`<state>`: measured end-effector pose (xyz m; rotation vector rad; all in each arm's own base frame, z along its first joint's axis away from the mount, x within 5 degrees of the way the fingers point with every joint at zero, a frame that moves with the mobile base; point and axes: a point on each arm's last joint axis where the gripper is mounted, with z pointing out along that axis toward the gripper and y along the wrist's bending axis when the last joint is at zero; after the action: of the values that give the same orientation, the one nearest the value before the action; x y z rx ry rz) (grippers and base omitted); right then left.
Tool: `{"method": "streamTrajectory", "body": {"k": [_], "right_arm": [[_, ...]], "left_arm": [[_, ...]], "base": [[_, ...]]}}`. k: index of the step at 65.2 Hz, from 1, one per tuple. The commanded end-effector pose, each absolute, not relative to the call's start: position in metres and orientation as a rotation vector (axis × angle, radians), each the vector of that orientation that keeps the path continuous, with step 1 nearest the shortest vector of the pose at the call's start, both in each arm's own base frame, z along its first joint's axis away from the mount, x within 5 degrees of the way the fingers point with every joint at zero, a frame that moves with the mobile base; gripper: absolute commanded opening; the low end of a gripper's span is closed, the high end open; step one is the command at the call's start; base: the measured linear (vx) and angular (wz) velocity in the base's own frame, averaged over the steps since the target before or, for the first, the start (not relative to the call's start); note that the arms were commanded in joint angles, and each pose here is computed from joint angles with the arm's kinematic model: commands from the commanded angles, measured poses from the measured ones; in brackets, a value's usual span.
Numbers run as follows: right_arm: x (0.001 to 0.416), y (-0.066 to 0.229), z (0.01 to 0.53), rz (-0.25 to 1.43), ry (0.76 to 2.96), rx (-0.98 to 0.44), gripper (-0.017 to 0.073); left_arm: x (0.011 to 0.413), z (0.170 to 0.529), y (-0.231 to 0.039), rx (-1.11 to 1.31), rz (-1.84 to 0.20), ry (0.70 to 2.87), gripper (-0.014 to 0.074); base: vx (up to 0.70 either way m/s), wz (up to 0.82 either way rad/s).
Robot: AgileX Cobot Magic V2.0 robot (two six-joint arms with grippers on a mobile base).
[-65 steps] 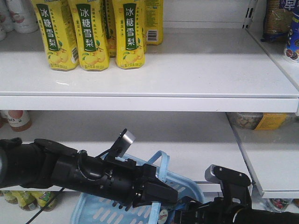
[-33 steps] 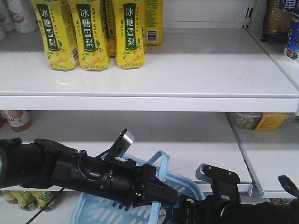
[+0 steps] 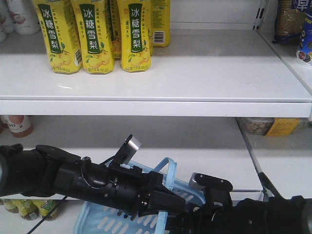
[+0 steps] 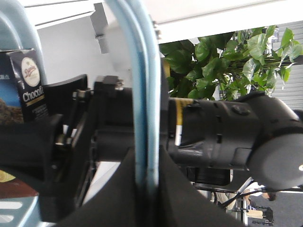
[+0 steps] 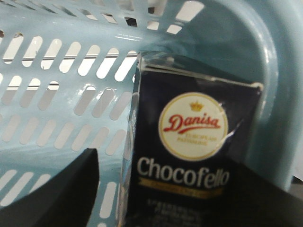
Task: Left arm holds basket, right arm returns cookies
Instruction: 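Close the right gripper on the Chocofello cookie box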
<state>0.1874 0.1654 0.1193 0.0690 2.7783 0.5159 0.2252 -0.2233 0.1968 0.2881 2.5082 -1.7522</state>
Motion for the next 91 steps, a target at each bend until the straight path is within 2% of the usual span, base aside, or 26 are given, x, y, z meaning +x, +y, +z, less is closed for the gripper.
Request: {"method": "streamTrajectory", "body": {"k": [1,21,26,55,71,91], "right_arm": [[0.195,0.172,0.130,0.547,2.730,0.034,0.0416],[0.192,0.172,0.128,0.539,2.763,-0.026,0.0199],[0.191,0.172,0.129,0.540,2.766,-0.036,0.0174],[0.184,0.167,0.158,0.625,2.668,-0.057,0.0177],[0.162,0.144,0.160,0.632,2.620,0.006,0.0177],[0.136,0.117,0.195,0.772,2.382,0.060,0.0177]], "left_arm": [[0.226,0.224,-0.225,0.307,-1.849,2.367,-0.0006],[0.226,0.224,-0.225,0.307,-1.849,2.367,-0.0006],[0.226,0.224,-0.225,0.307,-1.849,2.367,-0.0006],[0.226,0.224,-0.225,0.307,-1.849,2.367,-0.0006],[0.226,0.224,-0.225,0.307,-1.849,2.367,-0.0006],[0.226,0.224,-0.225,0.307,-1.849,2.367,-0.0006]], "base": [[0.00,0.00],[0.00,0.00],[0.00,0.00],[0.00,0.00],[0.00,0.00],[0.00,0.00]]}}
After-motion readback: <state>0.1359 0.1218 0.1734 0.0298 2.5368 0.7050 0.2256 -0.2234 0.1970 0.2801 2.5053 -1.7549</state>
